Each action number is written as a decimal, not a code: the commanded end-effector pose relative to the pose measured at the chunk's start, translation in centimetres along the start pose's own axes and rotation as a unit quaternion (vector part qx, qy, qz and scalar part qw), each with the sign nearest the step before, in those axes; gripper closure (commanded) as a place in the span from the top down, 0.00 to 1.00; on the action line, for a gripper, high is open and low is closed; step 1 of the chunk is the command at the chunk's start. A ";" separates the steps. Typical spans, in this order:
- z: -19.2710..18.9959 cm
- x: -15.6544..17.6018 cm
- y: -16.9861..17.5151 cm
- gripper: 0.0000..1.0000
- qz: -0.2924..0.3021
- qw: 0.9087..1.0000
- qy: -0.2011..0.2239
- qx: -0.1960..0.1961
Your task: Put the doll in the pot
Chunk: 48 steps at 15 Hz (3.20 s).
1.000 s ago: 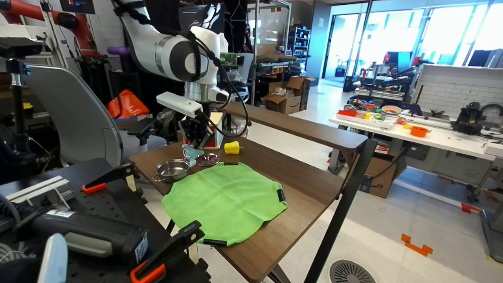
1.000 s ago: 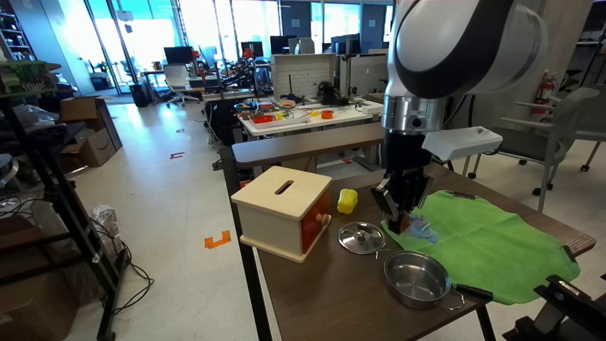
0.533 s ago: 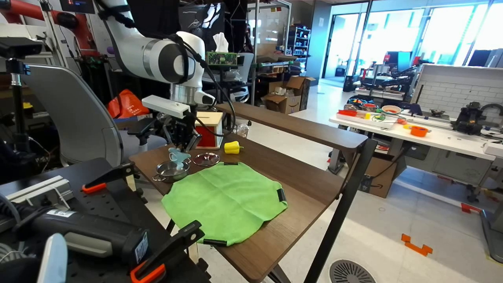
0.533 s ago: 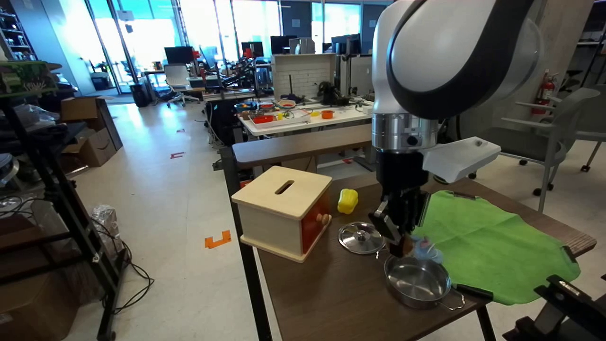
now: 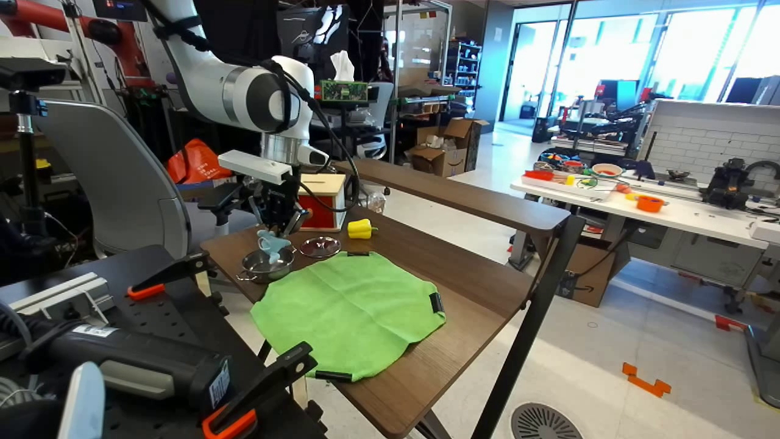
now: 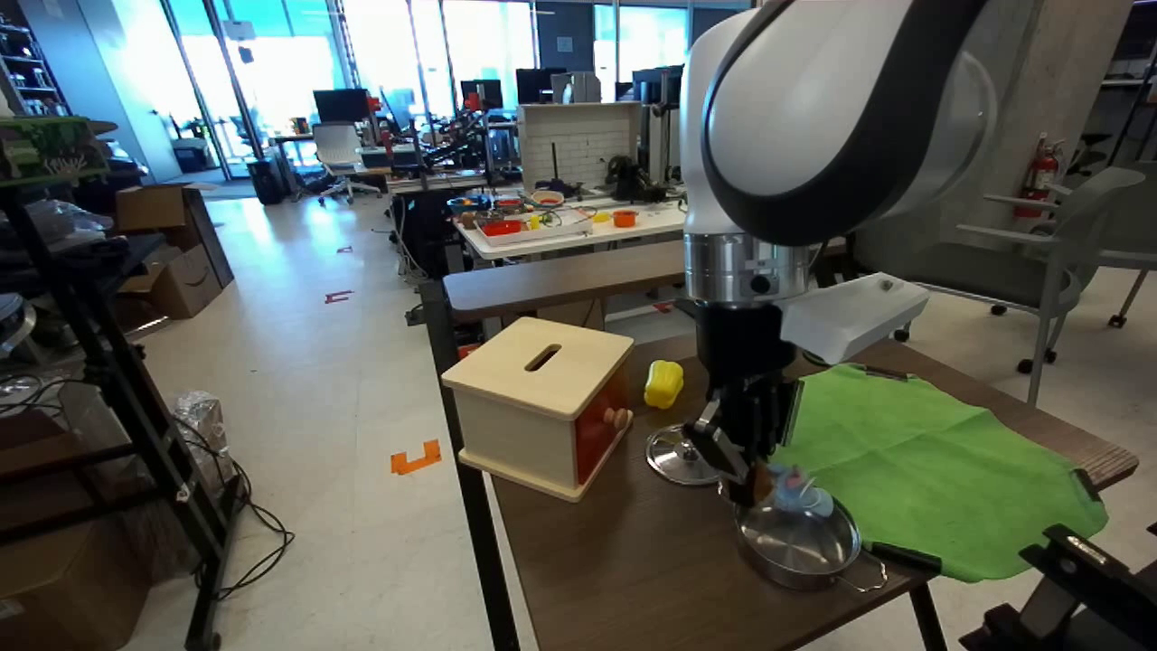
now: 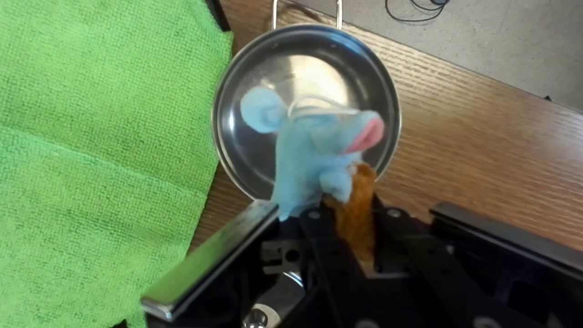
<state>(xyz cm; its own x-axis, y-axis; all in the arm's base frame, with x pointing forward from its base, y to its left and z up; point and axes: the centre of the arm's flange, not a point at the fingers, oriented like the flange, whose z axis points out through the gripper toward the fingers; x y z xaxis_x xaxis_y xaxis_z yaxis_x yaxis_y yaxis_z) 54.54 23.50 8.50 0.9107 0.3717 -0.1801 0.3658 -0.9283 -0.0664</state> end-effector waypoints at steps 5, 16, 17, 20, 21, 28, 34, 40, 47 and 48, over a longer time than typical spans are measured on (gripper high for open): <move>2.0 4.2 0.4 0.03 0.001 0.999 -0.042 -0.002; 2.8 4.7 -0.5 0.03 0.001 0.998 -0.069 0.001; 2.4 4.5 -0.9 0.03 0.000 0.998 -0.062 0.003; 0.6 4.2 -2.0 0.03 0.008 0.999 -0.042 0.001; -0.1 4.1 -2.3 0.03 0.013 0.999 -0.033 0.004; -2.0 2.1 -2.8 0.03 0.031 0.999 -0.010 -0.012; -1.4 -0.7 -2.4 0.03 0.044 0.999 0.000 -0.015; -1.1 -1.4 -0.3 0.03 0.064 0.998 -0.002 -0.019; -0.8 -0.3 2.5 0.51 0.087 0.996 -0.010 -0.034; -0.7 -0.3 2.6 0.60 0.087 0.996 -0.011 -0.035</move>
<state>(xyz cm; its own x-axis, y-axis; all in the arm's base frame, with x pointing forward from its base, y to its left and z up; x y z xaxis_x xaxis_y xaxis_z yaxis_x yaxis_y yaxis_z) 55.15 21.18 8.82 0.9569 0.2119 -0.1985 0.2177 -0.9760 0.0077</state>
